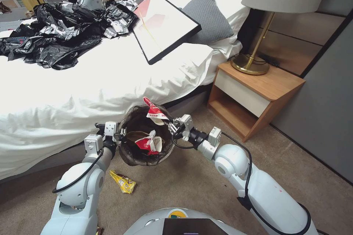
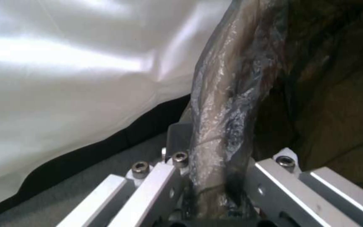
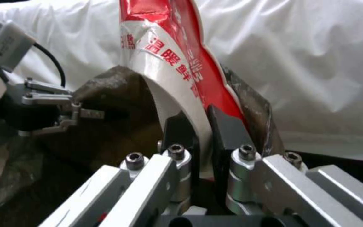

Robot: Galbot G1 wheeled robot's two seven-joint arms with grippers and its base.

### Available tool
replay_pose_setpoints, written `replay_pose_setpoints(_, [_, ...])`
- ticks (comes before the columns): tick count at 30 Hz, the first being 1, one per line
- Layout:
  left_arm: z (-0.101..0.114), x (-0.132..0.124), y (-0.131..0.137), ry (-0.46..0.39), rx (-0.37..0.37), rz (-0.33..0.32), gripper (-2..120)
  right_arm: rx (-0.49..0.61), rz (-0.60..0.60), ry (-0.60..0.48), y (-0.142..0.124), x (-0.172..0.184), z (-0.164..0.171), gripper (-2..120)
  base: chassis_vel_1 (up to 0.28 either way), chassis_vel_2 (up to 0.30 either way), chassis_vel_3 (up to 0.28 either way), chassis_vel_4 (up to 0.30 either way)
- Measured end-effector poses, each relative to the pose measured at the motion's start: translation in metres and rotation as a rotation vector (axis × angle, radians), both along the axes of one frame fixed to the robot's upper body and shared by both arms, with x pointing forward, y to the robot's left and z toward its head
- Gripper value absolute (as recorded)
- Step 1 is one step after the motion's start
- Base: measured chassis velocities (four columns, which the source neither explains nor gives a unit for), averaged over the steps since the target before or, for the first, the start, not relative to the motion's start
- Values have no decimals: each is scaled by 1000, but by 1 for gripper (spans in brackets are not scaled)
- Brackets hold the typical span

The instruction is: Pick up the trash bin, then pick up the garbage from the floor and place it into the trash bin.

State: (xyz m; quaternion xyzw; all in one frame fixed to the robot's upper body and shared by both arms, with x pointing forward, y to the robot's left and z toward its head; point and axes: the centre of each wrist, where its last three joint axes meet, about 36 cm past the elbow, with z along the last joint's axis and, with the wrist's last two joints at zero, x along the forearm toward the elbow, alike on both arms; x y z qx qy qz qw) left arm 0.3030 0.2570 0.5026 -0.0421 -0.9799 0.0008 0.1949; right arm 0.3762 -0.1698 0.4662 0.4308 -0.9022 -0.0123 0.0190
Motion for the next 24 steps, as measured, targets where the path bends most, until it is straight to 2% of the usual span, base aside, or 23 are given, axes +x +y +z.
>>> replay_pose_setpoints(7, [-1,1,0,1,-1,0,0,-3,-10,25,3,4,-11,7,0,0,0,0])
replay_pose_setpoints(12, [-1,1,0,1,0,1,0,-16,-19,47,4,2,-14,27,0,0,0,0])
replay_pose_setpoints(14, [-1,1,0,1,0,1,0,-17,-20,49,4,2,-14,29,0,0,0,0])
replay_pose_setpoints(16, [-1,2,0,2,0,1,0,-18,-26,59,4,2,-15,43,0,0,0,0])
replay_pose_setpoints(17, [-1,2,0,2,0,1,0,-18,-26,59,4,2,-15,43,0,0,0,0])
replay_pose_setpoints(20, [-2,2,-1,4,-1,0,0,-25,-19,73,7,4,-19,55,0,0,0,0])
replay_pose_setpoints(21, [-2,2,-1,4,-1,0,0,-25,-19,73,7,4,-19,55,0,0,0,0])
replay_pose_setpoints(24, [-2,1,0,5,2,-1,0,-20,-12,77,8,6,-16,71,0,0,0,0])
